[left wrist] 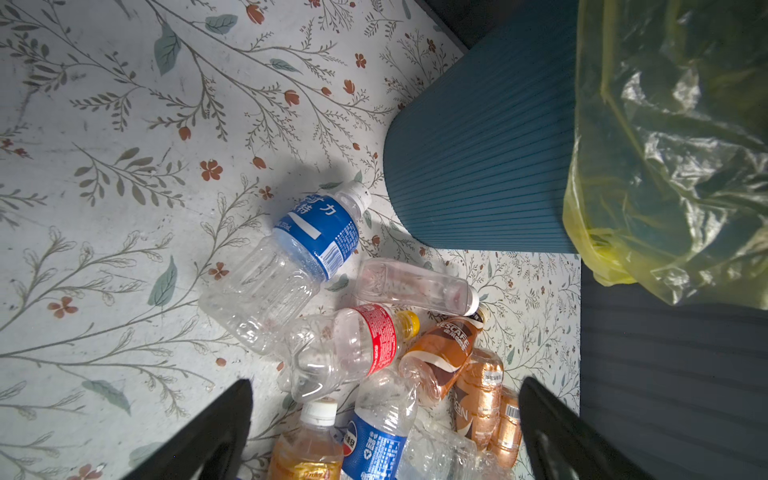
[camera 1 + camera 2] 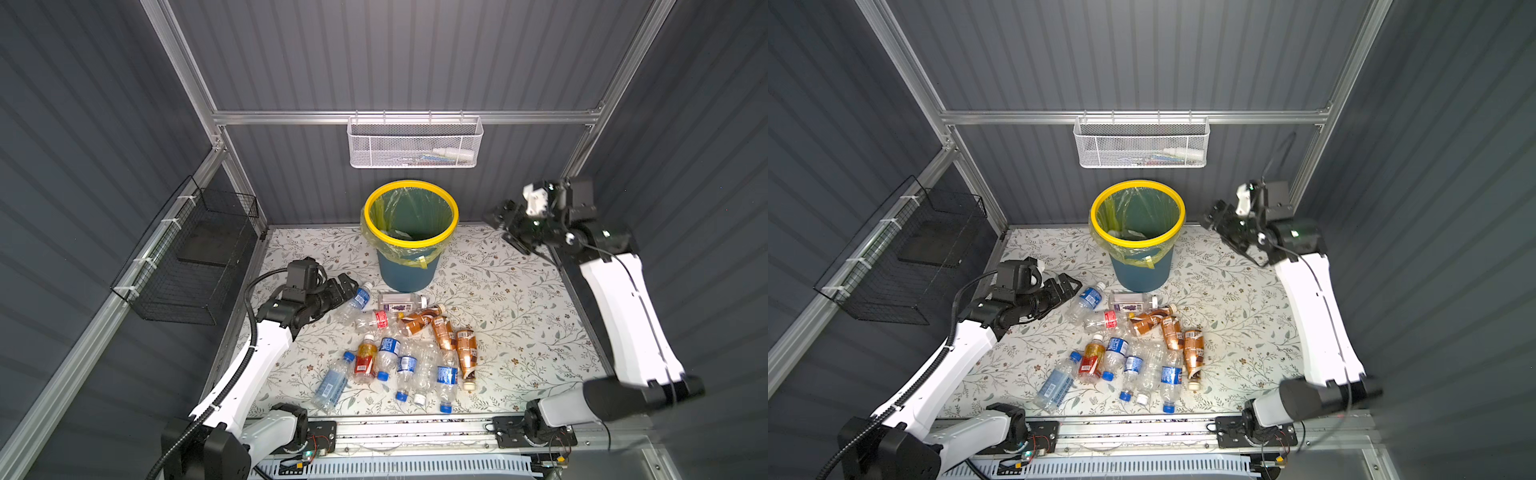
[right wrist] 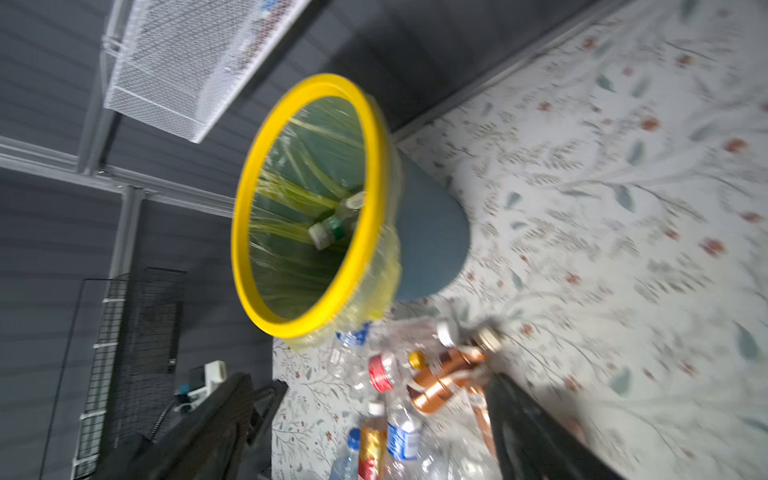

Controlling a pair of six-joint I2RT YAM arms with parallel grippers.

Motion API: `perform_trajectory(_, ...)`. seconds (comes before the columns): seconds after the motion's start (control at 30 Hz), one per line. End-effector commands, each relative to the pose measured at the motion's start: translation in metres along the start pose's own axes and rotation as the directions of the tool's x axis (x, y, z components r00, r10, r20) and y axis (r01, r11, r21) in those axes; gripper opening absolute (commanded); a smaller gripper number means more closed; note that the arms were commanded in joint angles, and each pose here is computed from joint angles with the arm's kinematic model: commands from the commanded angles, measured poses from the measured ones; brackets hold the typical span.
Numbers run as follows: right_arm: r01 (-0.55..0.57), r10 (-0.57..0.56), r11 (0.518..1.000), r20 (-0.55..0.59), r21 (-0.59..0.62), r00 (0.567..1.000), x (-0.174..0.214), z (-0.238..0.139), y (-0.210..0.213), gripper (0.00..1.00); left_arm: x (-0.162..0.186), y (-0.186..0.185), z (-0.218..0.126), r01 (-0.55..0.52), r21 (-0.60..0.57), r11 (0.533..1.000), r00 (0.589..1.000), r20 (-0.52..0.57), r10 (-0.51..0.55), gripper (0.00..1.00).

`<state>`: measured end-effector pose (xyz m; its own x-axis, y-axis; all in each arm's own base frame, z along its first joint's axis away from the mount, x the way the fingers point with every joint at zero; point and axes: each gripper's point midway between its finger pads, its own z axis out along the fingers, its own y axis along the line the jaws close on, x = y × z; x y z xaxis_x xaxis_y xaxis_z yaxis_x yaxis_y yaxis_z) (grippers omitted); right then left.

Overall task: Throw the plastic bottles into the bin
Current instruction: 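Lift the tea bottle over the bin and release it with the right gripper, then lower the right gripper onto a Nescafe coffee bottle and grasp it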

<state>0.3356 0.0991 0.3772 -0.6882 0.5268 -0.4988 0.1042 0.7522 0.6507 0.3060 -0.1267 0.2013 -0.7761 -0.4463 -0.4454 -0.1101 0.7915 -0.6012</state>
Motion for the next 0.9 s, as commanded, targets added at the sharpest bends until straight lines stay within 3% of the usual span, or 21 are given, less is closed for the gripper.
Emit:
perform_trajectory(0.0,-0.047,0.048,0.996,-0.015,0.076,0.999,0.03,0.018,-0.056,0.88,0.016,0.021,0.001,-0.006,-0.063,0.998,0.999,-0.04,0.004,1.0)
perform_trajectory(0.2,-0.1,0.133,0.98,-0.188,0.174,0.973,0.124,0.049,-0.133,0.86,0.033,0.042,0.002,-0.019,-0.138,0.99,0.996,-0.087,0.007,1.0)
perform_trajectory(0.37,-0.089,0.148,0.978,-0.326,0.19,0.934,0.183,0.064,-0.149,0.85,0.044,0.053,0.004,-0.012,-0.164,0.986,0.993,-0.115,-0.007,1.0)
perform_trajectory(0.57,-0.075,0.161,0.973,-0.412,0.216,0.897,0.226,0.08,-0.16,0.84,0.046,0.055,0.008,-0.005,-0.165,0.986,0.993,-0.121,-0.015,1.0)
perform_trajectory(0.87,-0.054,0.18,0.963,-0.483,0.263,0.857,0.26,0.103,-0.18,0.83,0.047,0.055,0.009,-0.007,-0.156,0.988,0.992,-0.124,-0.013,1.0)
